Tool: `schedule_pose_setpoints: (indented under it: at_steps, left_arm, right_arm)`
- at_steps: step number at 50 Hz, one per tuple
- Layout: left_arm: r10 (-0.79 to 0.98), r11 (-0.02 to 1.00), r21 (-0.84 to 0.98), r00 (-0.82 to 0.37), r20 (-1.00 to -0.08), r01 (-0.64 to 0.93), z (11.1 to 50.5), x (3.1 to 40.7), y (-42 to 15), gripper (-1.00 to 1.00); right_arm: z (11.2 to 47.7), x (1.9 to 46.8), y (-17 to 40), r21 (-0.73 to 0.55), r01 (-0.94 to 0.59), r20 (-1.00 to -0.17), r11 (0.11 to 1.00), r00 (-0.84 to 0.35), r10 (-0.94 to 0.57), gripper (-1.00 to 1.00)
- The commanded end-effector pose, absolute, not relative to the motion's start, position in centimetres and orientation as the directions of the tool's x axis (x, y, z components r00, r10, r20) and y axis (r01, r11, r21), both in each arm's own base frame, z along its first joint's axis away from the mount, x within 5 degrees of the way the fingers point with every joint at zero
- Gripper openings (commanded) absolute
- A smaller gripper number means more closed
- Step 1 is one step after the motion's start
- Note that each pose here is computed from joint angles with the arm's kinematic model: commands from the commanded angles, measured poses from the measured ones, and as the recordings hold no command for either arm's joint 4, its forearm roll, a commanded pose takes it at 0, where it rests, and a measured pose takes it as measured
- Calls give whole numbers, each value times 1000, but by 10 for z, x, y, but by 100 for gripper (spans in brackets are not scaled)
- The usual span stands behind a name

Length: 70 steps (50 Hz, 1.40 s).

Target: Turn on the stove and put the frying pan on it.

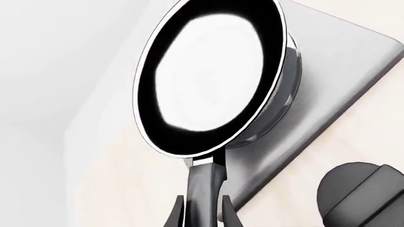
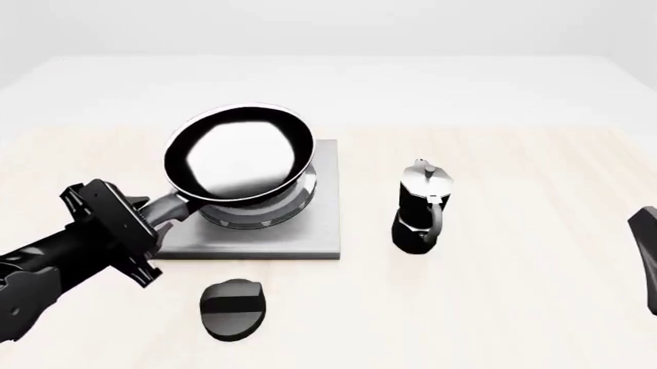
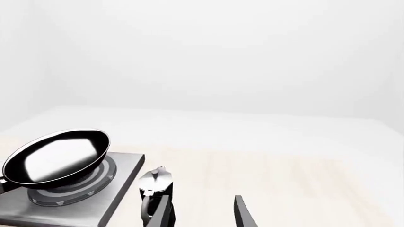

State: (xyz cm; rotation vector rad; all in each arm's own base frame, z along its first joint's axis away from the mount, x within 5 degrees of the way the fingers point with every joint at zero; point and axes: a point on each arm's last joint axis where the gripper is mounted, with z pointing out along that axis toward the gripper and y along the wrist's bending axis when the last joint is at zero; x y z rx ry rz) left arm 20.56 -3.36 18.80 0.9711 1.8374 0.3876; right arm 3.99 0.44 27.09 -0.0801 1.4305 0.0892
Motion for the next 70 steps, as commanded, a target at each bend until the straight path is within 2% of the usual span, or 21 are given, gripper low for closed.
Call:
schedule_pose_setpoints:
  at_steps: [1, 64, 65, 70]
  left_arm:
    - [753, 641, 641, -186, -631, 422, 189, 209, -35, -100]
    - [782, 604, 649, -190, -593, 462, 164, 206, -36, -100]
    - [779, 608, 648, -188, -598, 459, 166, 207, -36, 100]
    - [780, 606, 652, -178, -600, 456, 169, 207, -37, 100]
  right_arm:
    - [271, 40, 4, -2, -109, -990, 994, 137, 13, 100]
    - [271, 40, 4, 2, -107, -990, 994, 138, 17, 100]
    - [271, 40, 4, 3, -107, -990, 994, 138, 18, 100]
    - [273, 39, 4, 4, -108, -990, 994, 140, 19, 100]
